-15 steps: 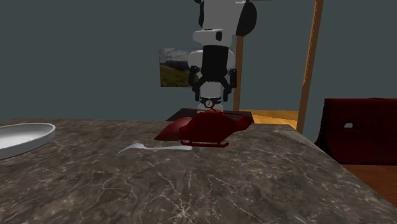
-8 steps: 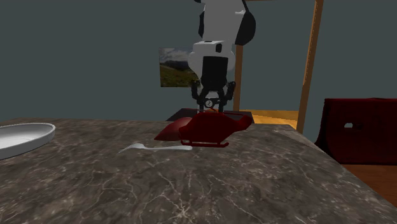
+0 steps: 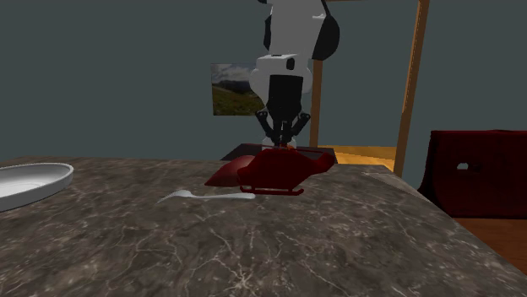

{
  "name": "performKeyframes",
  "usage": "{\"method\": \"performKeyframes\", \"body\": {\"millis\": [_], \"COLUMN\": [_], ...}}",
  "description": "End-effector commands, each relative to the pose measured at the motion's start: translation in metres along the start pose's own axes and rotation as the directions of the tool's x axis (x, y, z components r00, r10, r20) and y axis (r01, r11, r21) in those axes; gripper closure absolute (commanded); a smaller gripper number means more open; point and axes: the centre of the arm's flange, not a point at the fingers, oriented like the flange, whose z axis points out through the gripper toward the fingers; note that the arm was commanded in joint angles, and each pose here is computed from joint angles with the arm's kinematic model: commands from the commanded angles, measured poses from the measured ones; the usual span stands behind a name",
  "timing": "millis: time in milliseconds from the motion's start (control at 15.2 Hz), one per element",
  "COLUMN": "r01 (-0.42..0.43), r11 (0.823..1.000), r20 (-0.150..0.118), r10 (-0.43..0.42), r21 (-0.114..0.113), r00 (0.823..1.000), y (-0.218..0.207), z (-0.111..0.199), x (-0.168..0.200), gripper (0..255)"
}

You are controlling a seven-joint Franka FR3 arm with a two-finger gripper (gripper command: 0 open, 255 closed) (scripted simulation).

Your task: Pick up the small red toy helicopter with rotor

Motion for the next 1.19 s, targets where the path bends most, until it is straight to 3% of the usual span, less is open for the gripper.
{"method": "performKeyframes", "body": {"millis": [0, 1122], "r01": [0.001, 0.001], "r11": [1.0, 1.0], "r20": [0.0, 0.0], "r10": [-0.001, -0.001], "r21": [0.0, 0.0], "r00": [1.0, 1.0], "y": [0.0, 0.006], "z": [0.0, -0.079], "x": [0.0, 0.0], "gripper": [255, 255]}}
